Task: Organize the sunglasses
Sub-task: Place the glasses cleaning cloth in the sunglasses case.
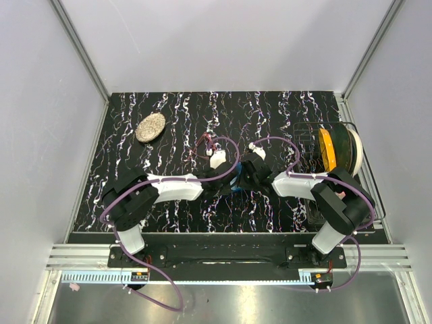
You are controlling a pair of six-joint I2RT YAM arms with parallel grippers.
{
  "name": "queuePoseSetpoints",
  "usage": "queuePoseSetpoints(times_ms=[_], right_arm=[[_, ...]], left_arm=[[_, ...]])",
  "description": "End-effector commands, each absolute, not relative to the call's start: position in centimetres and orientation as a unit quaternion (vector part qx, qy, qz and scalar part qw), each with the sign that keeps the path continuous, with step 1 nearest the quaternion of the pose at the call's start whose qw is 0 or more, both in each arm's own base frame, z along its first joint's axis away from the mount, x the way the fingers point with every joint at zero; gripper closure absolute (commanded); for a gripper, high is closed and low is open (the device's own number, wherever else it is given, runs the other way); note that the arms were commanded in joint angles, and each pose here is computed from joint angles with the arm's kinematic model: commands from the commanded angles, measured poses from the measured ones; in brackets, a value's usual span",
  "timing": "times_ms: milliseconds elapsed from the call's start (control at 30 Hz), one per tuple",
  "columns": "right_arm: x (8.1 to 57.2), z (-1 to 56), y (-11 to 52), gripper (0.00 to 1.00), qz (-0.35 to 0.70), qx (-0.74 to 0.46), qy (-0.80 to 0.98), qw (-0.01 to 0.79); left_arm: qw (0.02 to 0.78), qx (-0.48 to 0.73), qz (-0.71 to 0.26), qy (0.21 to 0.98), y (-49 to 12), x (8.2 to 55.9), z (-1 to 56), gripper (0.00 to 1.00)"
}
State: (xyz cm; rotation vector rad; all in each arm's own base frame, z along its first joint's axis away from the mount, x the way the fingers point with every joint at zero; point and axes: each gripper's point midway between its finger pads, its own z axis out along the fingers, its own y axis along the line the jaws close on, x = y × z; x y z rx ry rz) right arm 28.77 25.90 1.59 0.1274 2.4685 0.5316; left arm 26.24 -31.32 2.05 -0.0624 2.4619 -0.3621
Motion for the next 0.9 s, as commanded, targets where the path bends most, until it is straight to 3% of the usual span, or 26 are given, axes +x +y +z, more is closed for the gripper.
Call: queuePoseSetpoints(times_ms=[0, 133, 367, 867], right_arm=[[25.5, -2.1, 21.7, 1.0, 0.101, 0.039, 0.964, 0.245], [26.3, -0.6, 20.8, 0.98, 0.086, 0.055, 0.956, 0.274], [27.4, 1.4, 18.6, 0.85, 0.039, 0.083, 0.944, 0.316], [28.7, 6.1, 15.9, 0.81, 0.001, 0.115, 0.914, 0.388]], left_arm=[[0.32, -0.043, -0.118, 0.939, -30.6, 26.5, 1.2, 0.9], [0.302, -0.041, -0.099, 0.947, -29.6, 25.6, 0.1, 0.91], [0.29, -0.044, -0.09, 0.952, -29.1, 25.1, -0.8, 0.91], [0.293, -0.033, -0.086, 0.952, -29.2, 25.4, -0.7, 0.91]])
